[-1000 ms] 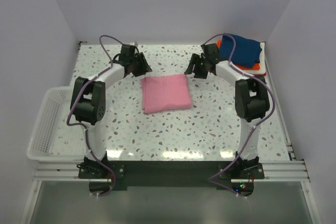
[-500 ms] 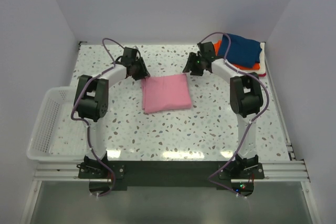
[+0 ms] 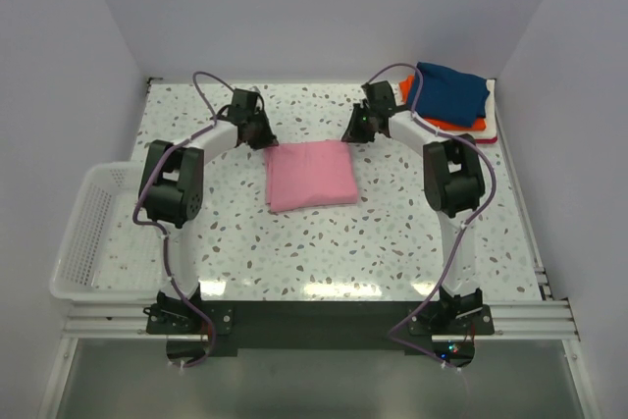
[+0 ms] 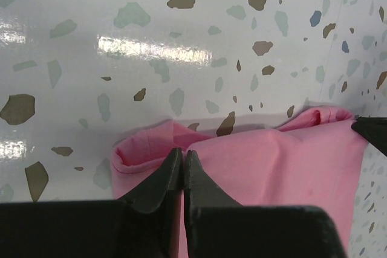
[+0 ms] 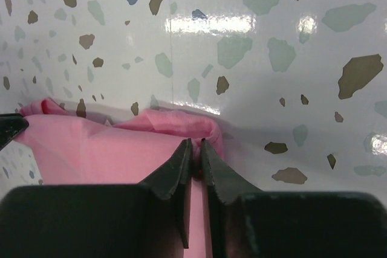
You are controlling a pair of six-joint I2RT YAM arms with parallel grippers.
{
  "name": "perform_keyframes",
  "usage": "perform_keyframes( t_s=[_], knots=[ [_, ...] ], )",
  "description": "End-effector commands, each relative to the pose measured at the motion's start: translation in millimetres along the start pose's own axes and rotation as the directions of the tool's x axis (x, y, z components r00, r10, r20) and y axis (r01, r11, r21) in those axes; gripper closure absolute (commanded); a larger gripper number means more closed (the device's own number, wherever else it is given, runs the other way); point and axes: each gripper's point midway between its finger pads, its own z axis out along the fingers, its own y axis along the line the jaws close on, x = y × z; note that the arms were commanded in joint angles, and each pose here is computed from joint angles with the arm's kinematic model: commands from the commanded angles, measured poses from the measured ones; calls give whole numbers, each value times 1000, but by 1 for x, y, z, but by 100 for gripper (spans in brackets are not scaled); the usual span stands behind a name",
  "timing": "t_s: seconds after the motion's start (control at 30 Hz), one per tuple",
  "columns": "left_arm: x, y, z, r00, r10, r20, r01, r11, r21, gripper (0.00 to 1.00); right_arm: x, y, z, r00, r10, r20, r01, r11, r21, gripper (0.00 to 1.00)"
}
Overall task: Fold and stack the t-shirts
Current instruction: Fold the tshirt
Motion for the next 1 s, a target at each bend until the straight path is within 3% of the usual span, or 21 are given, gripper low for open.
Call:
perform_keyframes(
  t_s=[0.0,0.1,0.37,0.77,0.83,0.87,0.9,0.93,0.97],
  knots=[
    [-23,-21,-15,997,29,76,-33,998,54,100,-22,14,-9,998,-11,58,12,1000,-18,91],
    [-27,-24,-26,995,28,98,-34,998,61,100,-30,22,-21,996,-16,86,18,999,-27,100],
    [-46,-10,-53,985,-15,169,8,999,41,100,-59,42,-50,983,-25,183,36,998,-55,100],
    [-35,41,-26,987,-81,141,89,995,-53,100,-57,41,7,989,-48,140,65,991,-119,100],
    [-33,48,-22,988,-81,135,91,993,-70,100,-58,41,10,989,-57,139,74,990,-117,88],
    [-33,50,-18,987,-82,135,93,993,-79,100,-59,42,10,988,-66,137,82,990,-114,79],
    [-34,53,-18,987,-81,138,94,992,-88,100,-60,42,9,988,-71,134,86,990,-111,63],
    [-36,55,-18,986,-82,142,96,991,-94,99,-58,39,7,990,-74,122,86,992,-94,57],
    [-41,55,-20,986,-81,148,96,991,-96,85,-63,39,3,987,-90,132,102,991,-87,49]
  ],
)
